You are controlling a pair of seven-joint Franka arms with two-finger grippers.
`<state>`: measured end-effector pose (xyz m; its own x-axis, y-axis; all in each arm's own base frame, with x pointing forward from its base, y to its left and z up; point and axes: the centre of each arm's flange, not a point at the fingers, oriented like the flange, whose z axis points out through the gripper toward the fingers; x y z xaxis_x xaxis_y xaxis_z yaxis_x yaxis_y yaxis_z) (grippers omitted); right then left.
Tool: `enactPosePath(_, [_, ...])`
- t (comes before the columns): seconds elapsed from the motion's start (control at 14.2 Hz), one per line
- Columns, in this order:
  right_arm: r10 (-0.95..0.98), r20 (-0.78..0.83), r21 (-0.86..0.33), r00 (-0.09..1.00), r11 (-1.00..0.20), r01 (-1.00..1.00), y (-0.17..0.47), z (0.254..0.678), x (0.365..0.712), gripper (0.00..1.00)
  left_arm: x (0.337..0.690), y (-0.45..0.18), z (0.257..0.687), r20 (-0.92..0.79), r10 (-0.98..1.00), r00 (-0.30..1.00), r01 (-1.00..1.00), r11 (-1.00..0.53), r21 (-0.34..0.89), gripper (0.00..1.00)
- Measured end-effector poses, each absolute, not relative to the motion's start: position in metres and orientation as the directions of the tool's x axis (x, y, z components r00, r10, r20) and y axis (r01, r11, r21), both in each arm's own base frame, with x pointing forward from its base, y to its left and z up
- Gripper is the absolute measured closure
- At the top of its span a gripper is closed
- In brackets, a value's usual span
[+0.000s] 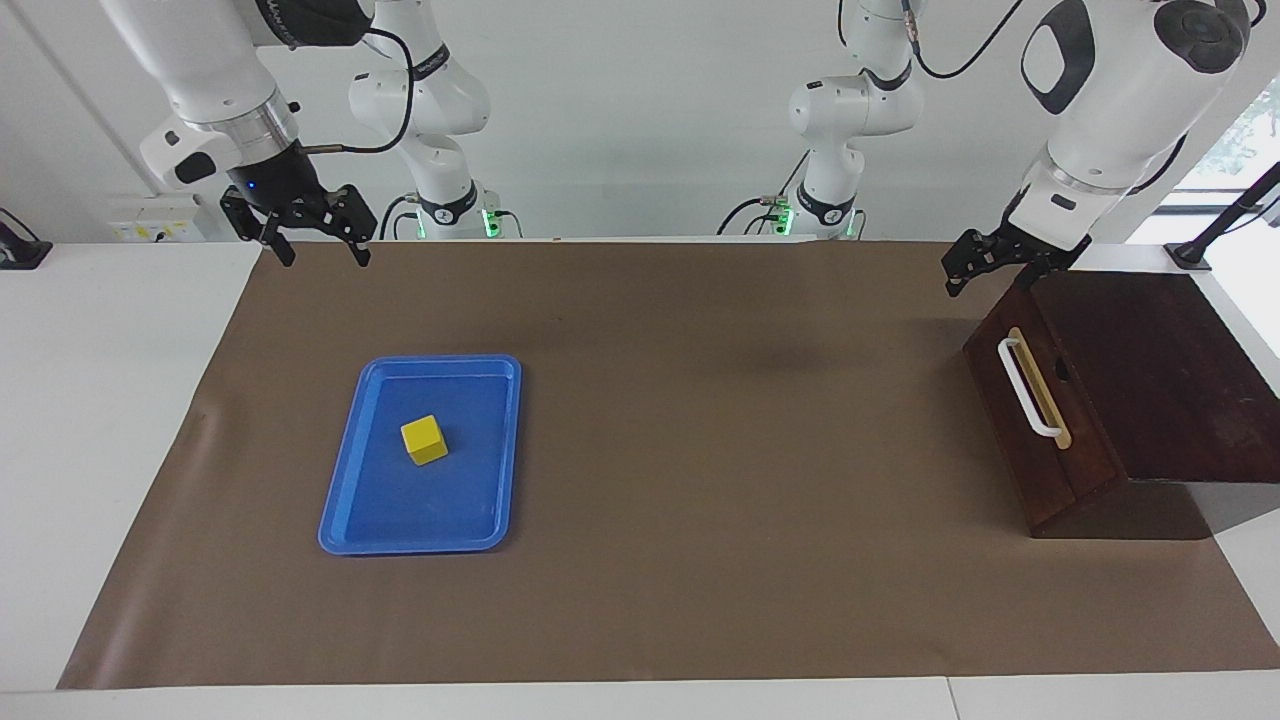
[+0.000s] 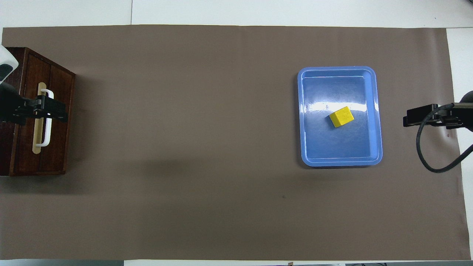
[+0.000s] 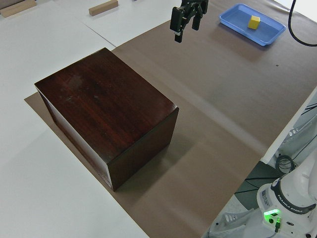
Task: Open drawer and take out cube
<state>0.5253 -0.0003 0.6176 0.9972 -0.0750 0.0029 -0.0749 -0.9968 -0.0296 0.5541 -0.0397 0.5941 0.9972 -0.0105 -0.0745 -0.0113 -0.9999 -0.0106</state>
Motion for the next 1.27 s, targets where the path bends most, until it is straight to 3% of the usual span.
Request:
enactPosePath(0.49, [-0.072, 0.017, -0.016, 0.997, -0.997, -0.072, -0.003, 0.623, 0.546, 0.0, 0.554, -0.038, 0.594, -0.074, -0.007, 0.997, -0.007, -1.0, -0.01, 0.0])
enactPosePath(1.27, [-0.05, -0.1, -0.012, 0.994, -0.999, -0.051, -0.007, 0.587, 0.555, 0.0, 0.554, -0.045, 0.594, -0.072, -0.019, 0.997, -0.02, -1.0, -0.01, 0.0])
